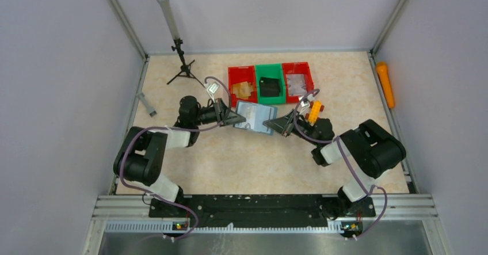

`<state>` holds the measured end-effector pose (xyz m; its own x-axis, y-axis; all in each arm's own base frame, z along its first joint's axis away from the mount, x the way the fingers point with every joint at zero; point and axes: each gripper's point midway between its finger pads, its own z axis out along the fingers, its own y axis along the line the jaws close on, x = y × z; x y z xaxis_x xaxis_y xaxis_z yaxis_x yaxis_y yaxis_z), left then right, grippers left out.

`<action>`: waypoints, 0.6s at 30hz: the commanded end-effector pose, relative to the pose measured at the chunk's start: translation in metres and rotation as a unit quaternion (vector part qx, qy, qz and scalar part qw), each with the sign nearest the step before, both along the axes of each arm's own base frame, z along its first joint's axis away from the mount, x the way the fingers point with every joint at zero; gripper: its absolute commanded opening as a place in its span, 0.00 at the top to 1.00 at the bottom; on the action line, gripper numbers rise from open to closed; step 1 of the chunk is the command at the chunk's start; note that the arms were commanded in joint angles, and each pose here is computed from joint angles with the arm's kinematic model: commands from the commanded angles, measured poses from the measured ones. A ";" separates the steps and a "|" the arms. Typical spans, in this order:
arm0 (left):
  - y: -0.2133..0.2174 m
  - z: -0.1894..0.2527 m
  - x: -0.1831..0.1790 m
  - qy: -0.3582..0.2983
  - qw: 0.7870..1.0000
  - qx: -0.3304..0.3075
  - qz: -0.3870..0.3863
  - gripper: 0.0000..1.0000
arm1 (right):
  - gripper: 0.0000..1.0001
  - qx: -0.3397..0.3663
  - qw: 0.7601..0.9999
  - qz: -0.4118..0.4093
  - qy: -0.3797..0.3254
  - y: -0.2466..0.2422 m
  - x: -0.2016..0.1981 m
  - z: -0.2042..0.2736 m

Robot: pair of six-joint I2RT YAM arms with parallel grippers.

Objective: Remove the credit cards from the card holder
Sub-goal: Remove the credit card from the card holder.

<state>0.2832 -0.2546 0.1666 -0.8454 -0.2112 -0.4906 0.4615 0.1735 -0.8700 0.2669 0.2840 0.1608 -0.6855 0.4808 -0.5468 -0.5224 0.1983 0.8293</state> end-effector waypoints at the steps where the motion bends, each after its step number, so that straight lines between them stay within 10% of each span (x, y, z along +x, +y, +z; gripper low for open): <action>1: 0.022 0.004 0.016 -0.024 0.998 0.006 0.066 1.00 | 1.00 0.050 0.993 -0.029 -0.102 -0.014 0.005 0.046; 18: 0.063 0.036 0.008 -0.138 0.970 0.052 0.191 1.00 | 1.00 0.027 0.994 -0.094 -0.056 -0.037 0.027 0.023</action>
